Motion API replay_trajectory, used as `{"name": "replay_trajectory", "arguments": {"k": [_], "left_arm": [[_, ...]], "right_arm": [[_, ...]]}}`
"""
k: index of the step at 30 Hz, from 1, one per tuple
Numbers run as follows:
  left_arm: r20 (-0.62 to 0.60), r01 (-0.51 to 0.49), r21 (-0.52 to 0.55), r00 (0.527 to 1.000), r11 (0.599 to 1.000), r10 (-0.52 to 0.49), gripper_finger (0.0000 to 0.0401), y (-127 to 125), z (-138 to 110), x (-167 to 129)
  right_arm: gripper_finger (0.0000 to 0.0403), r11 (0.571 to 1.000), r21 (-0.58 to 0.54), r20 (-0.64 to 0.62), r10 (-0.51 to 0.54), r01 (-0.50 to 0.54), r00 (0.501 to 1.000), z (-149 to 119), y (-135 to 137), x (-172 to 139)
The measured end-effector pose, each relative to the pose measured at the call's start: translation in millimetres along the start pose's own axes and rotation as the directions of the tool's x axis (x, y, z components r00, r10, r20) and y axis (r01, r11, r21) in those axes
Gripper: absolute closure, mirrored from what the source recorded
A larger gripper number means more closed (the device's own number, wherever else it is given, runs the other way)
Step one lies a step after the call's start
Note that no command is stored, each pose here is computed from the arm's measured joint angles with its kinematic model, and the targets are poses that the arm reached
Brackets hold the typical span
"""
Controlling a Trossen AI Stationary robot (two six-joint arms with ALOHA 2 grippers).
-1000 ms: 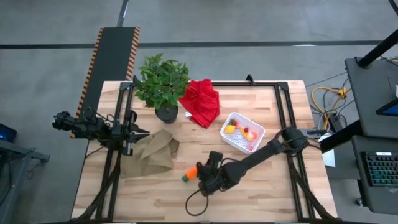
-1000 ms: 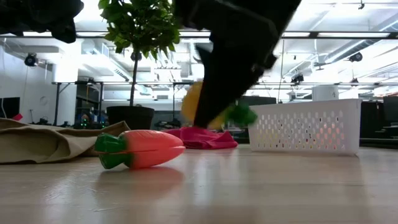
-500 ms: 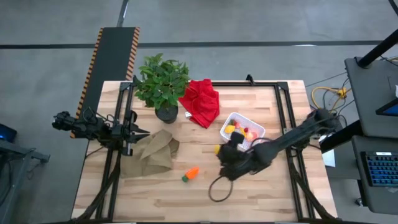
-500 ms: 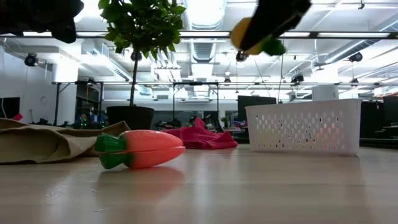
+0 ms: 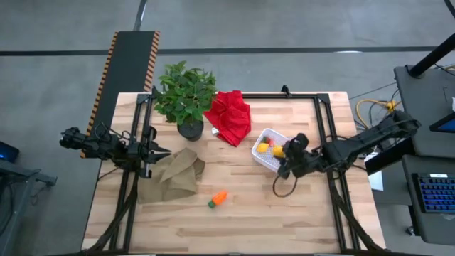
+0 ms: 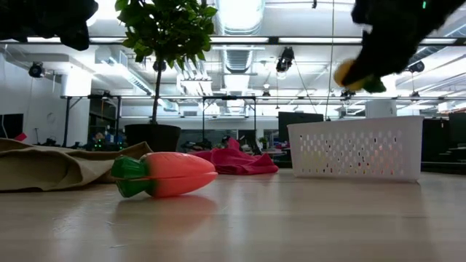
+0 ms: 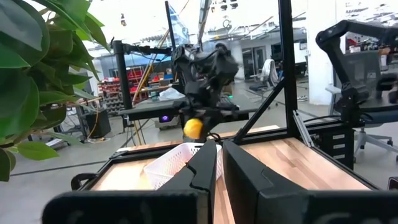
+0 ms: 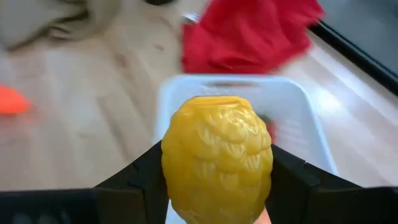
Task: Pick and placing Produce into tupperware
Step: Put the yellow pineapple into the white bin
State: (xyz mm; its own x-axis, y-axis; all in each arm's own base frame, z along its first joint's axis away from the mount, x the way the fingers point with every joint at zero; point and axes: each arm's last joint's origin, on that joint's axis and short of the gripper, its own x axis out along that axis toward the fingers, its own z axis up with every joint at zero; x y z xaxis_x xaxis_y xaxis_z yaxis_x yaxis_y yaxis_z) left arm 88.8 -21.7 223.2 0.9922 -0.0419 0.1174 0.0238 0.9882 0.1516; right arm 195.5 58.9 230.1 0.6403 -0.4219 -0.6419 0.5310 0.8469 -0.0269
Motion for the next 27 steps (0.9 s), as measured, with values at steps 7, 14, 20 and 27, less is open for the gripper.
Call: {"name": "replay_trajectory", "arguments": {"k": [7,14,20,27], "left_arm": [[0.0,0.0,0.0,1.0,1.0,0.0,0.0386,0.0,0.0,0.1],[0.0,0.0,0.001,1.0,1.0,0.0,0.0386,0.0,0.0,0.1],[-0.001,0.0,0.001,1.0,1.0,0.0,0.0386,0.0,-0.1,0.1],[-0.001,0.0,0.001,1.0,1.0,0.0,0.0386,0.0,-0.1,0.1]], "right_arm": [[0.0215,0.999,0.047,-0.008,-0.026,0.027,1.0,-18.1,-17.7,18.2],[0.0215,0.998,0.033,-0.115,-0.053,0.058,0.992,-21.4,-22.8,40.9],[0.0213,0.999,0.008,-0.189,-0.043,0.045,0.981,-23.4,-22.9,58.6],[0.0212,1.0,0.019,-0.251,0.011,-0.006,0.968,-23.4,-24.2,70.0]]}}
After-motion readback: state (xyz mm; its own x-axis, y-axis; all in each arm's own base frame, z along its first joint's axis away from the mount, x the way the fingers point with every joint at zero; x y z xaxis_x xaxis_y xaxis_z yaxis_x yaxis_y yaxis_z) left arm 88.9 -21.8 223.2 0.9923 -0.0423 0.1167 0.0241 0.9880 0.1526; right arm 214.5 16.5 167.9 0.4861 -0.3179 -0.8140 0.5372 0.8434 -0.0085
